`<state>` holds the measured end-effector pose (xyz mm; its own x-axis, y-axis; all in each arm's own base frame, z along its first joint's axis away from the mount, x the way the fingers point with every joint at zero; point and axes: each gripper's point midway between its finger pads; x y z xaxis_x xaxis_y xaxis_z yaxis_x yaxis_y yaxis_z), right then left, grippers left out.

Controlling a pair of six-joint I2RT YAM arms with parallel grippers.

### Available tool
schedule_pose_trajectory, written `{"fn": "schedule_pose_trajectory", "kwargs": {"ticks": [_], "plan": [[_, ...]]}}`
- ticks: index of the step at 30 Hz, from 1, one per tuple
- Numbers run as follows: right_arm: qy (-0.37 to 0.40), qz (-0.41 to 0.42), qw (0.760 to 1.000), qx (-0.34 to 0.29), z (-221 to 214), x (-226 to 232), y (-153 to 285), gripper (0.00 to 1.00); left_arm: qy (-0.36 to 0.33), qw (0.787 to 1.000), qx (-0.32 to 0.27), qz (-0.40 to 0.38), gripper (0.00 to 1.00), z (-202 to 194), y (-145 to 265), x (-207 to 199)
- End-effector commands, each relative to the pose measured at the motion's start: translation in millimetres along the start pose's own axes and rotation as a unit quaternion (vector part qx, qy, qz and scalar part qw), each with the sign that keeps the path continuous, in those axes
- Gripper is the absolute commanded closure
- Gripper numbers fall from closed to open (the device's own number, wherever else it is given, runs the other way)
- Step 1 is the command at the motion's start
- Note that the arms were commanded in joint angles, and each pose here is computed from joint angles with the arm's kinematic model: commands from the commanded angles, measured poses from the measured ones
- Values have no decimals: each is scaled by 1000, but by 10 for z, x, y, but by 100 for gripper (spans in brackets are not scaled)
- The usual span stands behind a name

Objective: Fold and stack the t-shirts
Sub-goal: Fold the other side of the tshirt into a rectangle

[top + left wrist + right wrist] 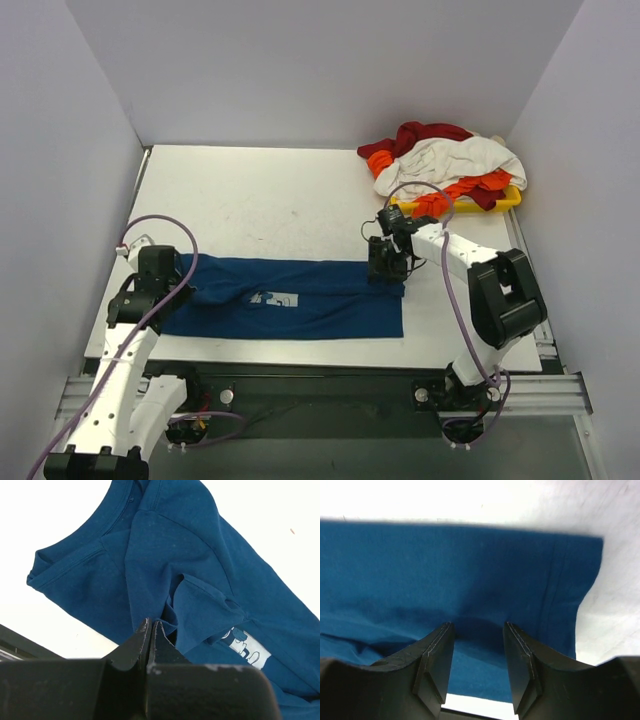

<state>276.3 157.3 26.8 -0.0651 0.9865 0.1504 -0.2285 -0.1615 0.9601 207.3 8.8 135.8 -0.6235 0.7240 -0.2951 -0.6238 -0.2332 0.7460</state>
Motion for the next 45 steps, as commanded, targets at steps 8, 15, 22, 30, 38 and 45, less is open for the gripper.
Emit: {"fn": "schedule_pose_trajectory", "kwargs": {"ticks": [8, 15, 22, 30, 38, 45], "plan": [[1, 24, 999, 26, -359, 108, 205, 56, 6, 1000, 0, -13, 100, 14, -85, -89], [7, 0, 999, 54, -428, 29, 39, 57, 4, 1000, 12, -12, 100, -71, -237, -106], [13, -31, 997, 75, -453, -81, -132, 59, 5, 1000, 28, -11, 100, -195, -478, -128], [-40, -73, 993, 84, -480, -375, -177, 61, -21, 997, 73, -29, 100, -403, -876, -291], [-98, -103, 987, 75, -423, -792, -83, 61, -56, 985, 94, -136, 100, -439, -893, -976], [-126, -127, 982, 66, -349, -1113, 31, 61, -84, 967, 126, -206, 100, -683, -711, -1351]]}}
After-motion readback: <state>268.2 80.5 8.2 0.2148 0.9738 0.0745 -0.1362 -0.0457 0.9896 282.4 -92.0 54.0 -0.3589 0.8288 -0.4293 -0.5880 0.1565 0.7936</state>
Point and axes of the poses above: each gripper's point midway between its finger pads, its own y axis back along the fingers, its own x axis along the line the jaws close on, z = x × y, and after that the axes turned 5 degrees about y, right-handed
